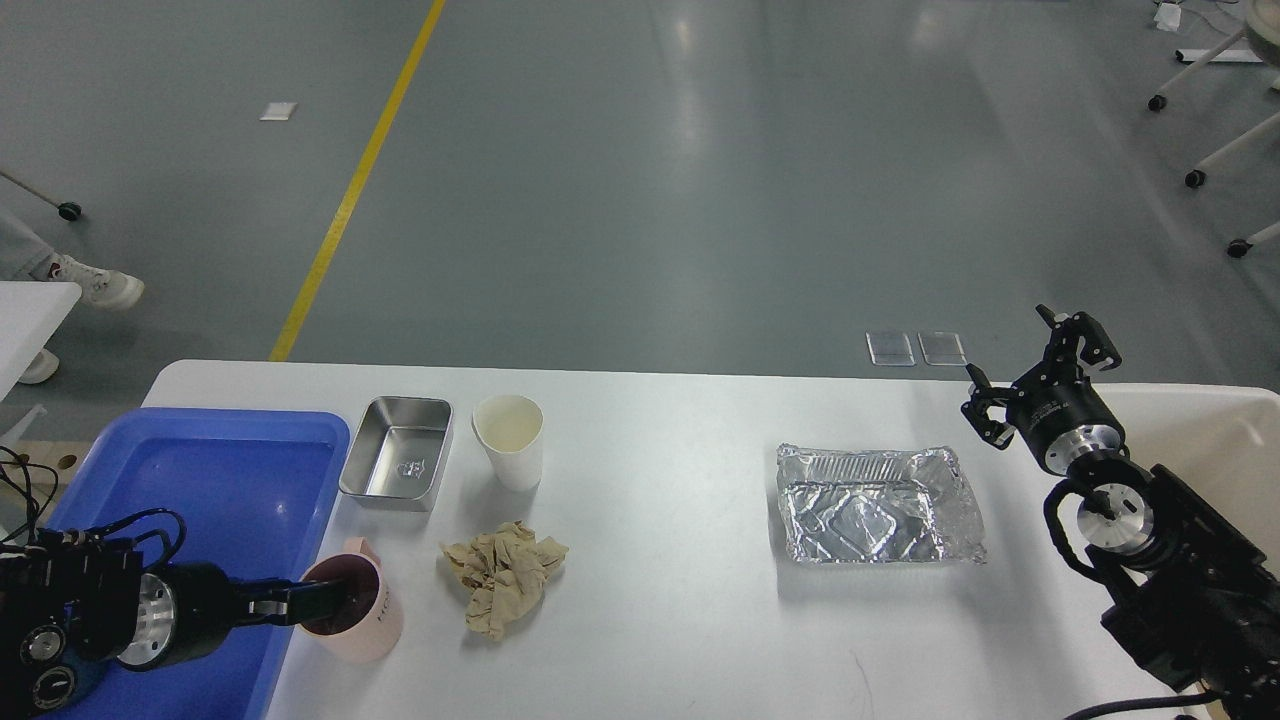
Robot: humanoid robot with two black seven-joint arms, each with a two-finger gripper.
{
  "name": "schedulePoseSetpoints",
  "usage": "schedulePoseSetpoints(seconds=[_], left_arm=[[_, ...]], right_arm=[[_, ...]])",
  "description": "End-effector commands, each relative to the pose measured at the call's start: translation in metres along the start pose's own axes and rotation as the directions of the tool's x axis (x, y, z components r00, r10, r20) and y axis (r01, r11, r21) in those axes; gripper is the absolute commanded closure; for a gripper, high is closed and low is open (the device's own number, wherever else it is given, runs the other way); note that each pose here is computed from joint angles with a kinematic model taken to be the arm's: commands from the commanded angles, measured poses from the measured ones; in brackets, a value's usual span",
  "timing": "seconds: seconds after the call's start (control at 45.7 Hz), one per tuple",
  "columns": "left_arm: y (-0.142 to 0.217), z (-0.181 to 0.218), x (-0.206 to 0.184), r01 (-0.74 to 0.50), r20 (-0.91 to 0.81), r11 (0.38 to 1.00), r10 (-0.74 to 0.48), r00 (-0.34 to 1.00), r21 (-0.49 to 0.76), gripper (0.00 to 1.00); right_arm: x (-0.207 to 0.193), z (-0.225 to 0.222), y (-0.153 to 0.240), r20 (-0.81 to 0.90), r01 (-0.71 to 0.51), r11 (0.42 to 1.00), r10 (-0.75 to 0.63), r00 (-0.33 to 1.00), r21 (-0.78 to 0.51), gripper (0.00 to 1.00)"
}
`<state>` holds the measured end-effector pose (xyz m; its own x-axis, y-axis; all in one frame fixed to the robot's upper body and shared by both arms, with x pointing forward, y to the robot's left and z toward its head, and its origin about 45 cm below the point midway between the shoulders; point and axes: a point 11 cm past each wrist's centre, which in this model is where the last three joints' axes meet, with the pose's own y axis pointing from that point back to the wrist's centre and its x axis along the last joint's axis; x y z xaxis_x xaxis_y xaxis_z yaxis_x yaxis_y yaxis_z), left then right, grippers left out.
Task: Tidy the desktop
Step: 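Grasp the pink mug with the left gripper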
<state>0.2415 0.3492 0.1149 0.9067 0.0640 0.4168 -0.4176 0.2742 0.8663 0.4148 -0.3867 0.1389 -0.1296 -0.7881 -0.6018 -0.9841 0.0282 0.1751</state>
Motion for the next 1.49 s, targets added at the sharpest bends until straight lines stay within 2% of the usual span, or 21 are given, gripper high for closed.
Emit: schedulePoseSetpoints(seconds=[0.0,0.285,0.526,0.898,1.205,1.38,1.468], left_arm=[[-0.009,0.007,0.000,0.005,0.003,1.000,-0.005,1.000,-0.014,0.27],[-0.010,0.013,0.003,0.006,0.012,1.000,-0.005,1.000,-0.027,0.46],[-0.008,0.010,0.000,0.018,0.011,1.000,-0.018,1.000,-0.020,0.58],[-0.007,0.006,-0.012,0.090,0.025,0.996,-0.090,0.996,-0.008,0.99],[0.006,0.007,0.003,0.059,0.042,0.998,-0.058,0.997,-0.015,1.00],[0.039,0.006,0.029,0.023,0.069,0.999,-0.022,0.997,-0.024,1.00],[0.072,0.000,0.051,0.015,0.083,1.000,-0.013,0.996,-0.027,1.00]], right_arm=[[0.001,0.000,0.001,-0.001,-0.003,1.000,0.003,1.000,-0.001,0.00],[0.003,0.000,0.001,-0.006,-0.006,1.000,0.006,1.000,-0.002,0.00],[0.004,0.007,0.001,-0.046,-0.008,0.999,0.007,0.999,-0.037,0.00],[0.014,0.002,0.003,-0.066,-0.031,0.999,0.028,0.997,-0.037,0.00],[0.016,0.003,0.004,-0.069,-0.033,0.999,0.031,0.997,-0.041,0.00],[0.014,0.002,0.003,-0.066,-0.031,0.999,0.028,0.997,-0.038,0.00],[0.013,0.003,0.003,-0.064,-0.028,0.999,0.025,0.998,-0.040,0.00]])
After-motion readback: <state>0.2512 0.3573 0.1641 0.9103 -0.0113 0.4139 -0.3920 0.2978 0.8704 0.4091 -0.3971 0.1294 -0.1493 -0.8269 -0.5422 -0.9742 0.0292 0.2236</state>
